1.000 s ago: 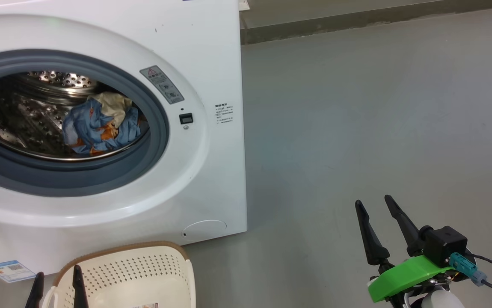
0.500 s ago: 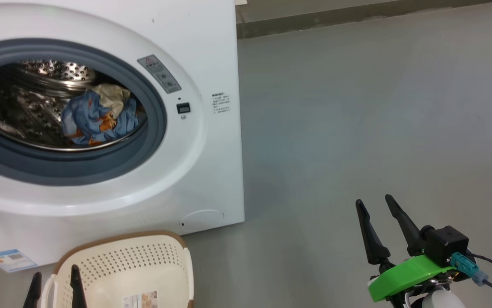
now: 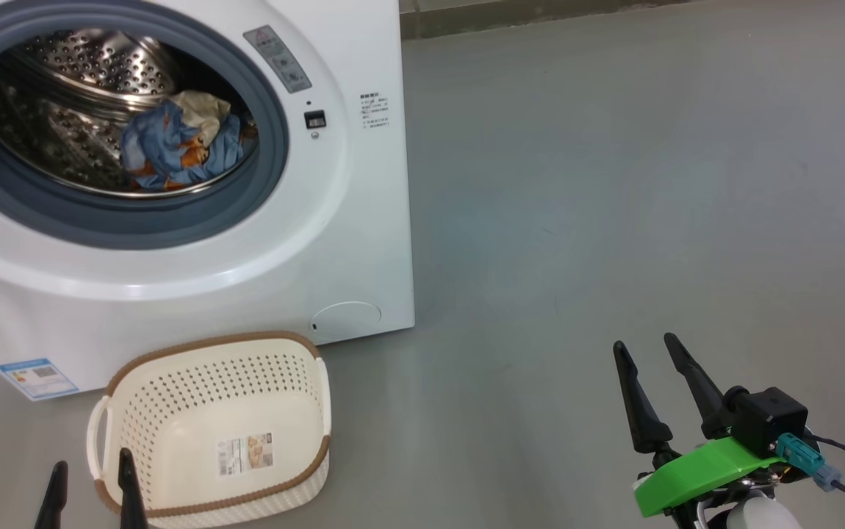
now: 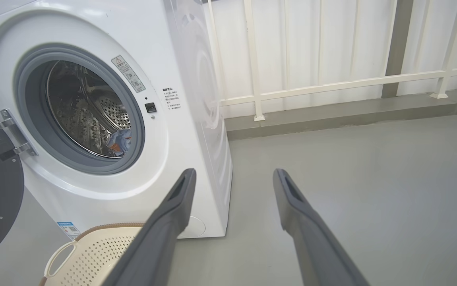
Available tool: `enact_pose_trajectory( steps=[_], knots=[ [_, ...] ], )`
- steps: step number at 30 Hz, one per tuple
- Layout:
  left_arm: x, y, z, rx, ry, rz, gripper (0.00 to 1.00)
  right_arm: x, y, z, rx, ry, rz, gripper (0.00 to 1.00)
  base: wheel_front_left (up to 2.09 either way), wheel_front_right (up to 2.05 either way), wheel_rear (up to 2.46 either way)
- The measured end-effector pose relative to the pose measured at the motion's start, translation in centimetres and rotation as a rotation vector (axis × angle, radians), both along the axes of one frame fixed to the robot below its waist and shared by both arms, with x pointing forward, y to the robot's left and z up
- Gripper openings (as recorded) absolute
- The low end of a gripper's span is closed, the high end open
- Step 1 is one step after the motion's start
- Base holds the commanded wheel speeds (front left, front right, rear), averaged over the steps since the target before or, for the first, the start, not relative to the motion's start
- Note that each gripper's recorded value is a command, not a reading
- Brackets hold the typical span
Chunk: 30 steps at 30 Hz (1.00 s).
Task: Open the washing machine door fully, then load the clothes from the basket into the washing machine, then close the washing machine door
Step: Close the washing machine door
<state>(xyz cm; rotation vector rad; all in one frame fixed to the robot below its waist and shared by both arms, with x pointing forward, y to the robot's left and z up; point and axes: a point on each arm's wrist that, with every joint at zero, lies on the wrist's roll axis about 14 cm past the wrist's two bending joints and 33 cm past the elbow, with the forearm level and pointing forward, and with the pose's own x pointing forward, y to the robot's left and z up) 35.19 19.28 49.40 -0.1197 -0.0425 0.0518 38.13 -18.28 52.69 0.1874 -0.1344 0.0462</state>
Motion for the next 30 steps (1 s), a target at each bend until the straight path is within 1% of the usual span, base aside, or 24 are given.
enact_pose_trajectory(
  steps=[6,21,30],
  knots=[
    [-0.1,0.1,0.4,-0.003,-0.013,0.003,1.0,0.0,0.2,0.2,0.0,-0.006,0.005,1.0,-0.51,0.51,0.0],
    [-0.6,0.8,0.6,-0.003,-0.02,0.027,1.0,0.4,1.1,0.4,0.0,-0.011,0.032,1.0,0.0,0.0,0.0],
    [-2.0,2.9,0.6,-0.002,-0.019,0.095,1.0,1.3,3.7,0.2,-0.01,-0.008,0.105,1.0,0.0,0.0,0.0]
  ],
)
